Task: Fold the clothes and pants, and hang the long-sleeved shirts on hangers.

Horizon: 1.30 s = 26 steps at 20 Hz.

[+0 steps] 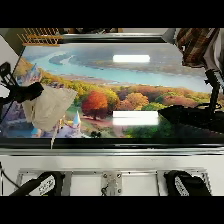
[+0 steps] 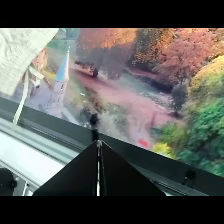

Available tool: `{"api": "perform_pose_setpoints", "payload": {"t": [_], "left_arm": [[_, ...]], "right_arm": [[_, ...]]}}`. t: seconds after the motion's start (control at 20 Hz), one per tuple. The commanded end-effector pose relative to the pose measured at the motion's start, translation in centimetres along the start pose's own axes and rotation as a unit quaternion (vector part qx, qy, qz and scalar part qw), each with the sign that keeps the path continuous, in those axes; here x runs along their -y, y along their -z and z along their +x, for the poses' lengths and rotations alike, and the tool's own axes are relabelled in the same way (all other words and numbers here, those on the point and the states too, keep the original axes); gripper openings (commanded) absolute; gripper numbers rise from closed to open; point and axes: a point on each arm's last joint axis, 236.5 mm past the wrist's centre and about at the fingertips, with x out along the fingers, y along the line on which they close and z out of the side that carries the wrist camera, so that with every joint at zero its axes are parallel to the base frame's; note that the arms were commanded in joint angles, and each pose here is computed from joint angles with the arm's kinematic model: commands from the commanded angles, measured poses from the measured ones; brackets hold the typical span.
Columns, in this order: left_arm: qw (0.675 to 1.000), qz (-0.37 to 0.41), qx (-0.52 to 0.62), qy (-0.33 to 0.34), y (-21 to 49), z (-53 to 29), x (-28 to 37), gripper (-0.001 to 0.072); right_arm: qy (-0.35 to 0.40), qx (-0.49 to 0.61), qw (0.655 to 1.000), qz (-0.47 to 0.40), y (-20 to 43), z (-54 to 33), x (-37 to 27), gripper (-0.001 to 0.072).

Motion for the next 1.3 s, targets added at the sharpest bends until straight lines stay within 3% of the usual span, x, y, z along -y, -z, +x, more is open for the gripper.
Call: {"api": "perform_pose_setpoints", "payload": {"t": [0.0,0.25,0.45,0.55,0.7,0.9,1.05,1.25], "left_arm": [[0.987,0.104,0.044,0.117,1.8,-6.9,12.7,0.0007],[0.942,0.208,-0.002,0.264,11.7,-10.7,27.1,0.0007],[0.911,0.27,-0.082,0.3,21.3,-8.2,32.9,0.0034],[0.911,0.272,-0.108,0.29,23.2,-6.7,33.0,0.069],[0.942,0.204,-0.078,0.254,17.1,-5.8,29.4,0.0675],[0.988,0.067,-0.014,0.141,6.4,-2.8,16.6,0.0676],[0.996,-0.046,-0.049,0.052,6.4,1.9,5.7,0.0676],[0.984,-0.123,-0.115,0.055,9.4,7.7,1.3,0.0676]], "right_arm": [[0.0,0.0,1.0,0.0,0.0,0.0,0.0,0.0021],[-0.008,0.02,1.0,0.003,-1.0,0.0,-0.4,0.0021],[-0.013,0.021,1.0,0.005,-1.0,0.0,-0.6,0.0022],[-0.013,0.021,1.0,0.005,-1.0,0.0,-0.6,0.0022],[-0.013,0.021,1.0,0.005,-1.0,0.0,-0.6,0.0021],[-0.013,0.021,1.0,0.005,-1.0,0.0,-0.6,0.0021],[-0.013,0.021,1.0,0.005,-1.0,0.0,-0.6,0.0022],[-0.013,0.021,1.0,0.006,-1.0,0.0,-0.6,0.0022]]}}
